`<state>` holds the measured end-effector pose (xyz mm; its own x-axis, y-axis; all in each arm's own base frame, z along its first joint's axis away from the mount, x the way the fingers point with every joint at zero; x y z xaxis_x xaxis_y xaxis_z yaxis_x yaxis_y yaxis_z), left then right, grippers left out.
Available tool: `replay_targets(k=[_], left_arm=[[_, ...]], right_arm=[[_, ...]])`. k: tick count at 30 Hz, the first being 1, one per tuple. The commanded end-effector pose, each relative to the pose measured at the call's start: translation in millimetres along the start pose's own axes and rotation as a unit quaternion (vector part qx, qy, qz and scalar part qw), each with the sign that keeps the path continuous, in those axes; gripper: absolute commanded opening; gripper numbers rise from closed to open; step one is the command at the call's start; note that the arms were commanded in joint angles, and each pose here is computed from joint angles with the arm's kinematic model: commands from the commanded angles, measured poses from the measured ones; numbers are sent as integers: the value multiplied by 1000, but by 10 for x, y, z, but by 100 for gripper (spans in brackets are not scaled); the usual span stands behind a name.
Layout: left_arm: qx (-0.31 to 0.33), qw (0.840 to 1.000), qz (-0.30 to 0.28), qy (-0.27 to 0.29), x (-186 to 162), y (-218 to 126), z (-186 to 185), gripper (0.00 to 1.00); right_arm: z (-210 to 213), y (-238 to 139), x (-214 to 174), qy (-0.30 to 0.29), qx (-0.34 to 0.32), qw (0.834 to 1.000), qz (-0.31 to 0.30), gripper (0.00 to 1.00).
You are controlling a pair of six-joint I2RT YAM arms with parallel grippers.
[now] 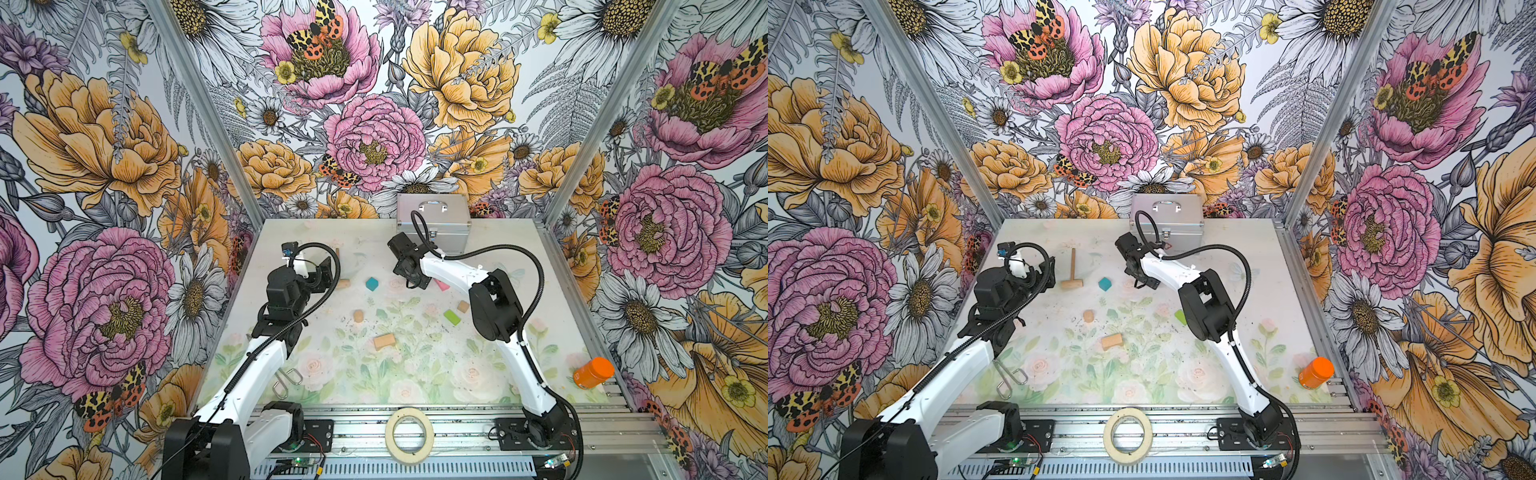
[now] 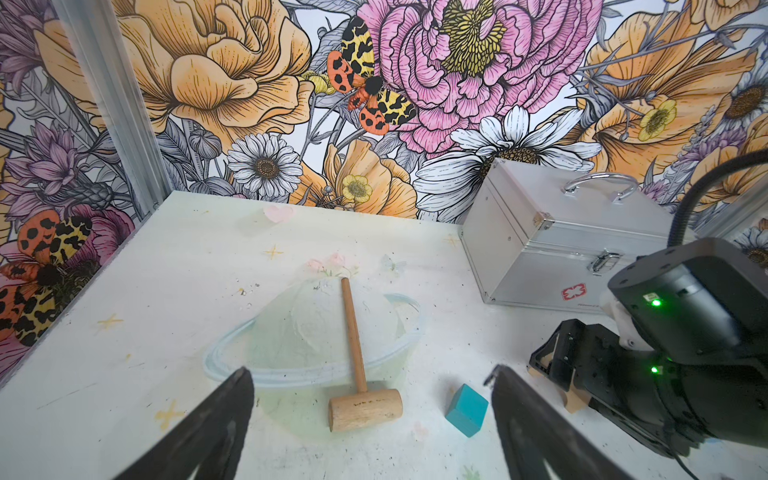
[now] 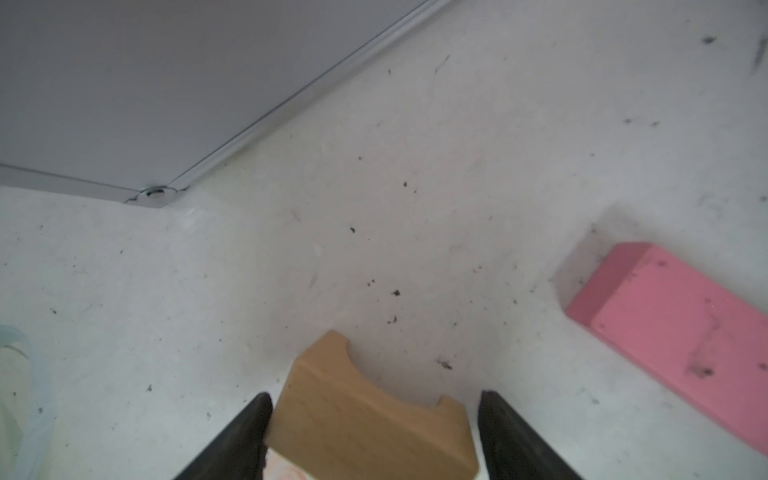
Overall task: Build the wood block tower
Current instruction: 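Close the right gripper on the wooden arch block and lift it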
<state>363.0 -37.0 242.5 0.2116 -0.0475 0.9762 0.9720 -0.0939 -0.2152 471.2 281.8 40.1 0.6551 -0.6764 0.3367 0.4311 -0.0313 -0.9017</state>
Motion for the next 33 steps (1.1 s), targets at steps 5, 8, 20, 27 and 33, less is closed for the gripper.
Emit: replay_targets(k=[5,8,20,27,33], left_arm=[[-8,1000,-11,2,126,4,-3,90],[-8,1000,-12,3,133,-3,-4,90],[-15,1000,-12,2,139,-7,-47,90],[-25,1000,-14,2,159,-13,-103,90],[-38,999,-13,-5,183,-8,-174,89]], right_arm=[[-157,104,-91,-32,-23,999,18,70],[-170,99,-109,-49,-23,998,24,64],[-353,-39,-80,-181,-28,982,41,34],[-345,-191,-162,-301,4,951,72,28],[-346,-336,-330,-363,39,925,106,25]])
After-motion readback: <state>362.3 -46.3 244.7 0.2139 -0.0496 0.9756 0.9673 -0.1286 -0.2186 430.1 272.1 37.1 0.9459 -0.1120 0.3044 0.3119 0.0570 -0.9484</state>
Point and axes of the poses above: each gripper's point midway between its finger pads, its own y axis out along the fingers, its own z axis along the line the jaws close on, x = y × z, the point moved 1 cm from there along -y, back along the fingers, and after that the axes turned 12 degrees about y, right-handed, at the moved point
